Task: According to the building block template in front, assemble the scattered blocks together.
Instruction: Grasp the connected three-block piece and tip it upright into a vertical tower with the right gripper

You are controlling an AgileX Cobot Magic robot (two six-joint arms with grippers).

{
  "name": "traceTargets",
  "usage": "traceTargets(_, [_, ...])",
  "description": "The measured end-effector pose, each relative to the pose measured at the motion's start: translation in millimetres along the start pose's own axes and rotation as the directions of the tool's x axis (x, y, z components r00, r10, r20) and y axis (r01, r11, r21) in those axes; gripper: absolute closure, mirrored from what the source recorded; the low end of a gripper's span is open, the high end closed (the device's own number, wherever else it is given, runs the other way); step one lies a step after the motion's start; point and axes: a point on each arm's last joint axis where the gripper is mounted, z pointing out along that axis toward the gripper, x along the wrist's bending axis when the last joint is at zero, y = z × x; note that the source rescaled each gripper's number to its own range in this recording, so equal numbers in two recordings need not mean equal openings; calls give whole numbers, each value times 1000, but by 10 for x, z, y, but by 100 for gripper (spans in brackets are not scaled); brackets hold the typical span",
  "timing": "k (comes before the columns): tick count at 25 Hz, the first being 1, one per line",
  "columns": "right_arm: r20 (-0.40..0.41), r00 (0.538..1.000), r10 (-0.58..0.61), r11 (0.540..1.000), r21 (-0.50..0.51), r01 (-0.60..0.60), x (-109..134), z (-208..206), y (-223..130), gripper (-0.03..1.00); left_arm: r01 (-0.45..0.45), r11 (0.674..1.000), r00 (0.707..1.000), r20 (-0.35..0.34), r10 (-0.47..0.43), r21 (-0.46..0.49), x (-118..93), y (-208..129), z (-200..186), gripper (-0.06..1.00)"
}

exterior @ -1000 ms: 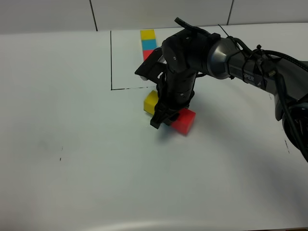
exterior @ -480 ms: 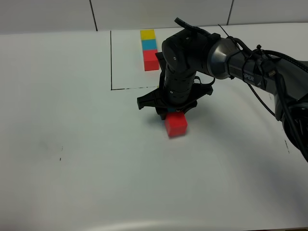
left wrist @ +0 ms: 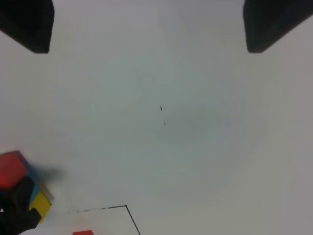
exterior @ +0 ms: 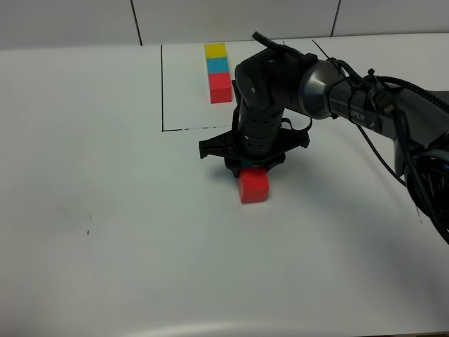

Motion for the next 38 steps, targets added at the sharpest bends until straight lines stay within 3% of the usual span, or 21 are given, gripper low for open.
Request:
traceTargets(13, [0,998,62,998,-8,-62,0,26,9,95,1,1000,1000,0,-1,0,0,0,0,28])
traceTargets(20, [11,999,45,999,-13,-45,-10,26,12,86,1,1000,1000,0,-1,0,0,0,0,28])
traceTargets(24, [31,999,28,1000,-12,-27,-28,25,11,70,1,1000,1000,0,-1,0,0,0,0,28])
traceTargets(32, [33,999,-33,999,-36,35,-34,-33,34,18,1,1000,1000,0,-1,0,0,0,0,28])
traceTargets(34, [23,998,-54,997,-56,55,-26,-116,48,12,1,1000,1000,0,-1,0,0,0,0,28])
traceTargets(38, [-2,997,-77,993,-94,77,-80,-303,108,9,1,1000,1000,0,-1,0,0,0,0,28])
